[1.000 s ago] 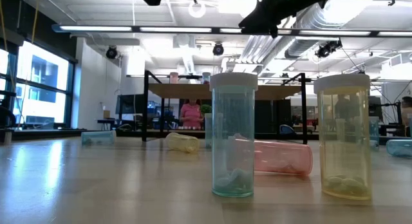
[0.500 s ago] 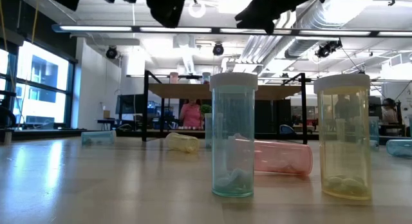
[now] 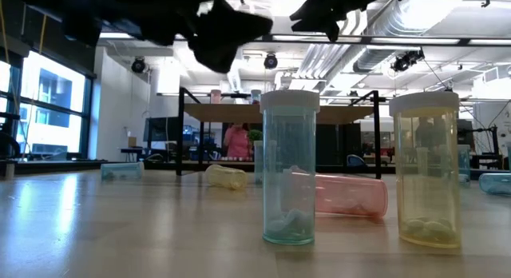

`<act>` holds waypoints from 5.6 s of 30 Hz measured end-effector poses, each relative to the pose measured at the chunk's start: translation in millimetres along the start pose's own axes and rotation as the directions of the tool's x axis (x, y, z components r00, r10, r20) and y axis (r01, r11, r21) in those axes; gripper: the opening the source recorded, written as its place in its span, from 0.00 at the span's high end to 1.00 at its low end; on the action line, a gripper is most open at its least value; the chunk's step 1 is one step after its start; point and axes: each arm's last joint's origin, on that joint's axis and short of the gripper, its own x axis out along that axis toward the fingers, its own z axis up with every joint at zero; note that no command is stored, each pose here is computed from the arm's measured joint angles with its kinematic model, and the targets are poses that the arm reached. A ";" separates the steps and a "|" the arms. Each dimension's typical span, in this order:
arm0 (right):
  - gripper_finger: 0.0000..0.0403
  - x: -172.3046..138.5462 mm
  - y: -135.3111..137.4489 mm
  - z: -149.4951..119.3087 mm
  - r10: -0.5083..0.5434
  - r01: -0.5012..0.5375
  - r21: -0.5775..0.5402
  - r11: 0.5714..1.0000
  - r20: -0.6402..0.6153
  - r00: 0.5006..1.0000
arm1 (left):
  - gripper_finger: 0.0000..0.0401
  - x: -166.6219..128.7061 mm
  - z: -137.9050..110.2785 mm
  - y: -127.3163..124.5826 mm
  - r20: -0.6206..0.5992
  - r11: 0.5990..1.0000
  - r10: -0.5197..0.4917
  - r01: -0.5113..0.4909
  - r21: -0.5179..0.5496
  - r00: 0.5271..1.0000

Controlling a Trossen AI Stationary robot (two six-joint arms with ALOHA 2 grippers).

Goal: Pick and place medicine bottles onto shelf by color
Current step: Put the green pill bottle on the shelf

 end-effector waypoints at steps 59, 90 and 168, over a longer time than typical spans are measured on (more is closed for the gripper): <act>0.65 -0.1 -0.3 -3.5 -0.002 0.005 0.064 0.998 -0.036 0.999 | 0.42 78.4 -69.8 -22.9 -0.195 0.991 -0.098 0.078 -0.107 0.976; 0.65 -0.1 -0.3 -3.6 -0.002 0.005 0.064 0.998 -0.036 0.999 | 0.55 91.0 -71.5 -26.6 -0.180 0.987 -0.119 0.096 -0.132 0.976; 0.50 31.2 68.5 -34.8 0.298 -0.369 -0.285 0.885 -0.262 0.918 | 0.76 -30.7 29.3 129.8 -0.375 0.880 0.431 -0.475 -0.027 0.821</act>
